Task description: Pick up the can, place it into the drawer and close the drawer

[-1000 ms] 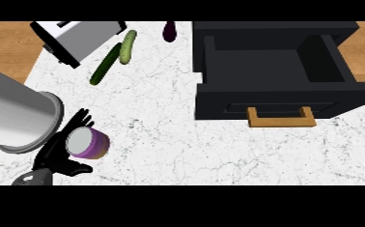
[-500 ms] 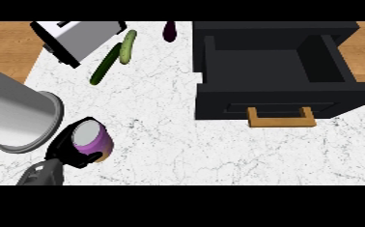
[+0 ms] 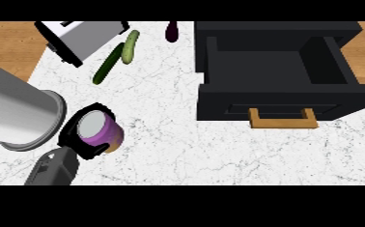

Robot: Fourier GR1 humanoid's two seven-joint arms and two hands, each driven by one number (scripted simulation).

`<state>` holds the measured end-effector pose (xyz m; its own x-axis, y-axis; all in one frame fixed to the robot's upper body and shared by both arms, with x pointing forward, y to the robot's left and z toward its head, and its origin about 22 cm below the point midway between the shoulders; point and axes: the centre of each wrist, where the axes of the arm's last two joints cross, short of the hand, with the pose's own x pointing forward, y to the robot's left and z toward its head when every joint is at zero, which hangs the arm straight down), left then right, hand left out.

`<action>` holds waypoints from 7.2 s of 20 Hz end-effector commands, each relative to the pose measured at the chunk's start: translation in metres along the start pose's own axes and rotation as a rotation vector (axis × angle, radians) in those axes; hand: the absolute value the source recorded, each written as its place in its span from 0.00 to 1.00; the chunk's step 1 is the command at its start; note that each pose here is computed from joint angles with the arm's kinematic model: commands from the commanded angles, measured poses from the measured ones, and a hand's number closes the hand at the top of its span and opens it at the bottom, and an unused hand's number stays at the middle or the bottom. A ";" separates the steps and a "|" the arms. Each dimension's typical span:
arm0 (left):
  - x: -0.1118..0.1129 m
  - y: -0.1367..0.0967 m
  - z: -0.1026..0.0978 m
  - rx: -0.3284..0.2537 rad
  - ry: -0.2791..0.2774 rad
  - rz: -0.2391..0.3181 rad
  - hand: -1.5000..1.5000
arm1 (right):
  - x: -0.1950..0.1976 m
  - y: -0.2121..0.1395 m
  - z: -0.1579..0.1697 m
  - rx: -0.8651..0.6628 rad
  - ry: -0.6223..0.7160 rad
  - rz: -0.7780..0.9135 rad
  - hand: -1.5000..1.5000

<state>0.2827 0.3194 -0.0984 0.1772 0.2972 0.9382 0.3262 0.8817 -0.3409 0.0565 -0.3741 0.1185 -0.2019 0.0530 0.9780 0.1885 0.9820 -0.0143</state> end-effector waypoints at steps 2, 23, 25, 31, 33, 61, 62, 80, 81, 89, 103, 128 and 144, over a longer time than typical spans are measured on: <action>0.001 -0.038 -0.040 0.267 -0.166 0.065 1.00 | -0.005 0.004 -0.002 0.007 -0.009 -0.009 0.00; 0.155 -0.194 -0.092 0.274 -0.293 -0.111 1.00 | 0.006 0.009 0.004 -0.004 0.009 -0.005 0.00; 0.158 -0.202 -0.098 0.274 -0.285 -0.132 1.00 | -0.007 0.003 0.007 0.002 -0.016 -0.012 0.00; 0.177 -0.238 -0.131 0.280 -0.326 -0.170 1.00 | 0.001 0.012 -0.009 -0.023 -0.008 -0.023 0.00; 0.200 -0.251 -0.133 0.286 -0.322 -0.143 1.00 | 0.005 0.003 0.006 -0.001 0.004 -0.028 0.00; 0.235 -0.352 -0.221 0.263 -0.279 -0.228 1.00 | -0.010 0.020 -0.023 0.017 -0.029 -0.036 0.00; 0.224 -0.342 -0.219 0.244 -0.273 -0.218 1.00 | -0.013 0.018 -0.025 0.014 -0.021 -0.032 0.00; 0.203 -0.353 -0.235 0.333 -0.199 -0.306 1.00 | 0.015 0.028 -0.041 0.046 -0.025 -0.041 0.00; 0.191 -0.352 -0.231 0.338 -0.216 -0.331 1.00 | 0.002 0.025 -0.039 0.053 -0.025 -0.043 0.00; 0.181 -0.335 -0.236 0.388 -0.211 -0.344 0.00 | 0.013 0.016 -0.038 0.045 -0.022 -0.031 0.00; 0.162 -0.334 -0.230 0.434 -0.245 -0.316 0.00 | 0.015 0.030 -0.049 0.068 -0.126 0.054 0.00; 0.193 -0.357 -0.233 0.389 -0.290 -0.239 0.00 | 0.022 0.146 -0.123 0.252 -0.394 0.726 0.00; 0.224 -0.315 -0.224 0.448 -0.300 -0.272 0.00 | -0.045 0.217 -0.226 0.404 -0.416 1.132 0.00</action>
<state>0.4224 0.0088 0.2003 -0.1408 0.0886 0.9861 -0.0890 0.9908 -0.1018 0.3024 -0.2126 0.1299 -0.4171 0.8407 0.3454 0.1707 0.4458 -0.8787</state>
